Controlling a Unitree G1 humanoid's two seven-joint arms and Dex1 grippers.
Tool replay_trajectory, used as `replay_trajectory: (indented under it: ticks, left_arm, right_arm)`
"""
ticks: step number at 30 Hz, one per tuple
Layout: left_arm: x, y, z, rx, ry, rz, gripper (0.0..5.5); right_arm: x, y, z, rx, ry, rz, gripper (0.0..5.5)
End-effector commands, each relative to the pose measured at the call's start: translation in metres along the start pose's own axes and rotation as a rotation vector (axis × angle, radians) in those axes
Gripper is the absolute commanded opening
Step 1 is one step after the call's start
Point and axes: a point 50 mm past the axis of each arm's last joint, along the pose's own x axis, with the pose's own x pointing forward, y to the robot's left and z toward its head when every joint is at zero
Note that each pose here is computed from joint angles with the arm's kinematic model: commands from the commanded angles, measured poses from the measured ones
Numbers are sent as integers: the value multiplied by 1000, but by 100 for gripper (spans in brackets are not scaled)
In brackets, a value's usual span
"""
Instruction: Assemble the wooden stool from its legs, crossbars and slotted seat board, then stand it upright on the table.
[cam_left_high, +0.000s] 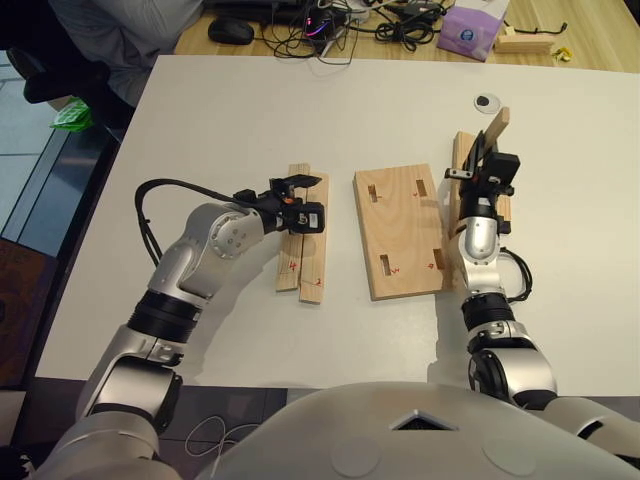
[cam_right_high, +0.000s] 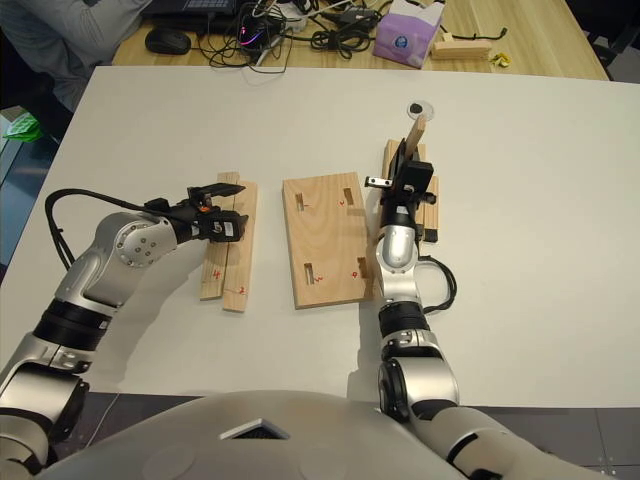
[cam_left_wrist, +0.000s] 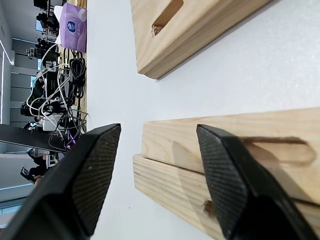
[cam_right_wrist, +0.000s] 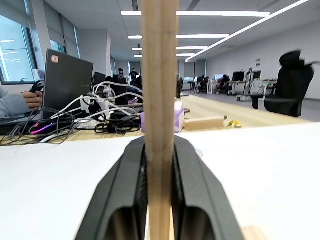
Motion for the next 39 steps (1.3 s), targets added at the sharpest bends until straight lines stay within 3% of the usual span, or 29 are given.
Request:
replay_trajectory:
  ticks: [1, 22, 39]
  left_arm:
    - [0, -7, 6, -19, -16, -19, 281]
    - [1, -16, 5, -72, 7, -14, 281]
    - [2, -23, 5, -95, 19, -10, 281]
  right_arm:
    - [0, 4, -5, 40, 25, -10, 38]
    - [-9, 3, -5, -115, -20, 17, 38]
    - [-16, -6, -9, -97, 34, 10, 38]
